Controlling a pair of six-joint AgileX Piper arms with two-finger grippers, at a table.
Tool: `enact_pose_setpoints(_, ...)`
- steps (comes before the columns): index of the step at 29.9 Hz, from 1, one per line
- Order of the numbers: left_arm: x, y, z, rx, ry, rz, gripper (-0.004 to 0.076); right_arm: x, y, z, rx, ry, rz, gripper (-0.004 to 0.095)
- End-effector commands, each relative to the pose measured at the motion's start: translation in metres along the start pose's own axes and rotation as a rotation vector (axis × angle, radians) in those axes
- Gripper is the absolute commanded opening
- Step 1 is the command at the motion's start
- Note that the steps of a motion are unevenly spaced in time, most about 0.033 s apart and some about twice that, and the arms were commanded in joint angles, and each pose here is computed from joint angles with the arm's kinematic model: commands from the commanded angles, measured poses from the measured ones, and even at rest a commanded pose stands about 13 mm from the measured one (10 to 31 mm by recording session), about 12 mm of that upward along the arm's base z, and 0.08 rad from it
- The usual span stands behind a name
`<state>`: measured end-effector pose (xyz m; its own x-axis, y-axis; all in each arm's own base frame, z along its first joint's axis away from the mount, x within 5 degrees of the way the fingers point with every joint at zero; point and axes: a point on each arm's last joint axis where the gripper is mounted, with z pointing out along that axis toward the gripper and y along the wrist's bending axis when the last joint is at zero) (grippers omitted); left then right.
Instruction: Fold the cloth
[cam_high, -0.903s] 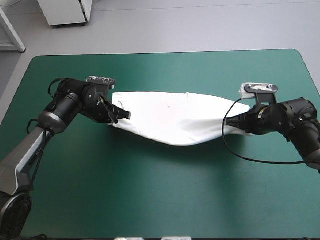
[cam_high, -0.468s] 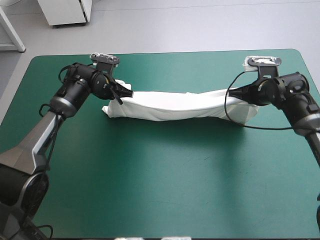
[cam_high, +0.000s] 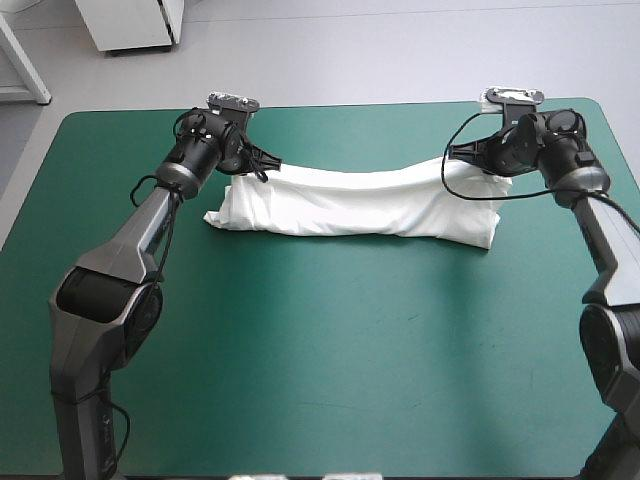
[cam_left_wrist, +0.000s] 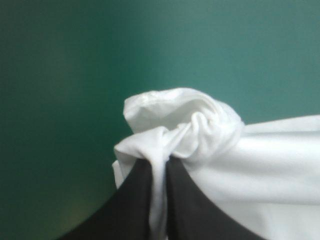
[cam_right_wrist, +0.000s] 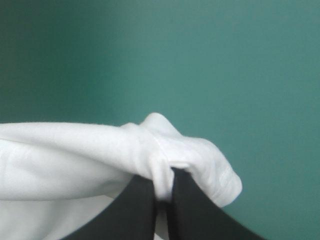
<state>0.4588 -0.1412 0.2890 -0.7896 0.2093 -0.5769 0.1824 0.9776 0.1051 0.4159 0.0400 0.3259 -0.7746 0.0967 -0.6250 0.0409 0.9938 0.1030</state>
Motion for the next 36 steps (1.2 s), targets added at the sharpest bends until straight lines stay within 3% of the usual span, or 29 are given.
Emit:
enact_pose_setpoints(1,-0.021,0.008,-0.017,0.012,-0.114,-0.043,-0.0009,-0.018,-0.003,-0.004,-0.012,-0.083,0.003,-0.0013)
enact_pose_setpoints(13,-0.013,0.006,0.033,0.022,-0.053,-0.057,-0.0009,-0.006,-0.003,0.047,-0.019,0.019,0.001,-0.0012)
enact_pose_setpoints(16,-0.014,0.006,0.030,0.025,-0.057,-0.060,0.0004,-0.007,0.000,0.043,-0.046,0.033,0.018,0.0042)
enact_pose_setpoints(19,-0.014,0.005,0.024,0.047,-0.053,-0.039,0.0112,-0.012,0.003,0.037,-0.066,0.039,-0.001,0.0218)
enact_pose_setpoints(23,-0.015,0.007,0.006,0.054,-0.033,-0.031,0.0350,-0.020,0.006,0.020,-0.078,0.064,-0.025,0.0520)
enact_pose_setpoints(25,-0.016,0.009,-0.007,0.049,-0.013,-0.034,0.0449,-0.024,0.006,0.009,-0.069,0.076,-0.035,0.0574)
enact_pose_setpoints(27,-0.018,0.011,-0.019,0.048,-0.018,-0.038,0.0477,-0.028,0.005,-0.004,-0.052,0.065,-0.051,0.0553)
enact_pose_setpoints(34,-0.025,0.015,-0.067,0.091,-0.089,-0.052,0.0467,-0.030,0.001,-0.049,-0.009,0.037,-0.081,0.0469)
enact_pose_setpoints(36,-0.025,0.009,-0.076,0.143,-0.086,-0.031,0.0381,-0.029,0.001,-0.059,-0.009,0.042,-0.082,0.0469)
